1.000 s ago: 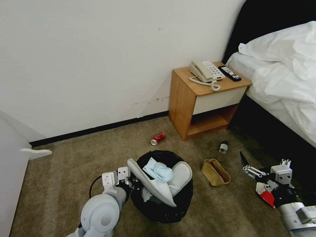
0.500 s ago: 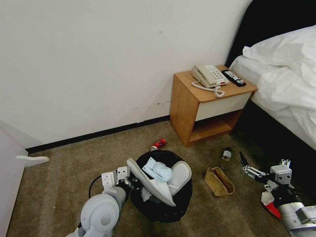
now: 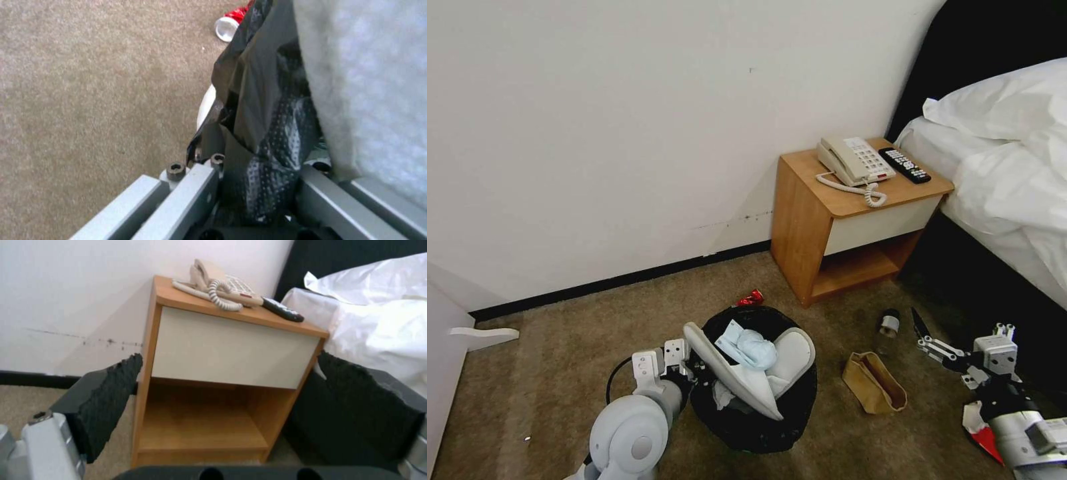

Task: Pick up the trash bin, then pick up the garbage from the floor and place it into the trash bin.

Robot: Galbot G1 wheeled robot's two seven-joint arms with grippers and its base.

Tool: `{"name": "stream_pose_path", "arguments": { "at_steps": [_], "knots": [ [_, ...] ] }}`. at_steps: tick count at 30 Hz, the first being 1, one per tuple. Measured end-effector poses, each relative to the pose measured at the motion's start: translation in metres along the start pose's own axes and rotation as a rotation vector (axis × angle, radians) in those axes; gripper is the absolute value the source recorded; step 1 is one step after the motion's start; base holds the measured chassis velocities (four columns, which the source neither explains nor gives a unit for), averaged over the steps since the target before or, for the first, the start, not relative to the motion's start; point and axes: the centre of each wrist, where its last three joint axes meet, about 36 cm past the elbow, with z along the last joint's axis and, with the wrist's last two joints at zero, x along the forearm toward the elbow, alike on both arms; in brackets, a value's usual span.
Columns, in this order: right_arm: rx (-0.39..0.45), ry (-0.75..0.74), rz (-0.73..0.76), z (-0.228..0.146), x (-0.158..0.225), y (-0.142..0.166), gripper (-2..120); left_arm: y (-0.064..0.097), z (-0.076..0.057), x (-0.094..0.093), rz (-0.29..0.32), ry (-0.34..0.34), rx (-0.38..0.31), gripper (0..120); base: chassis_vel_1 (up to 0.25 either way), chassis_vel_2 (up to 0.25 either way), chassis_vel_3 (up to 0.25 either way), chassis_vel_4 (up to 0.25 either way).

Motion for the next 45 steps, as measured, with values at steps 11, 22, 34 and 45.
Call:
{"name": "stream_pose_path", "arguments": {
  "at_steps": [11,22,34,45],
  "knots": [
    [0.002,-0.001,-0.003,-0.001,0.002,0.001,100,0.0,0.002,0.002,0.003,-0.003,-0.006,0,-0.071,0.068,0.07,-0.072],
    [0.0,-0.004,0.003,0.005,0.004,0.002,100,0.002,0.005,0.002,0.008,-0.004,-0.021,0,-0.021,0.022,0.021,-0.022],
    [0.019,0.026,0.02,0.022,0.009,-0.001,100,0.001,0.004,-0.002,0.018,-0.007,-0.013,0,0.0,0.0,0.0,0.0],
    [0.039,0.094,0.036,0.054,0.022,-0.004,100,0.001,0.002,-0.005,0.031,-0.024,-0.016,0,0.0,0.0,0.0,0.0]
  ]
}}
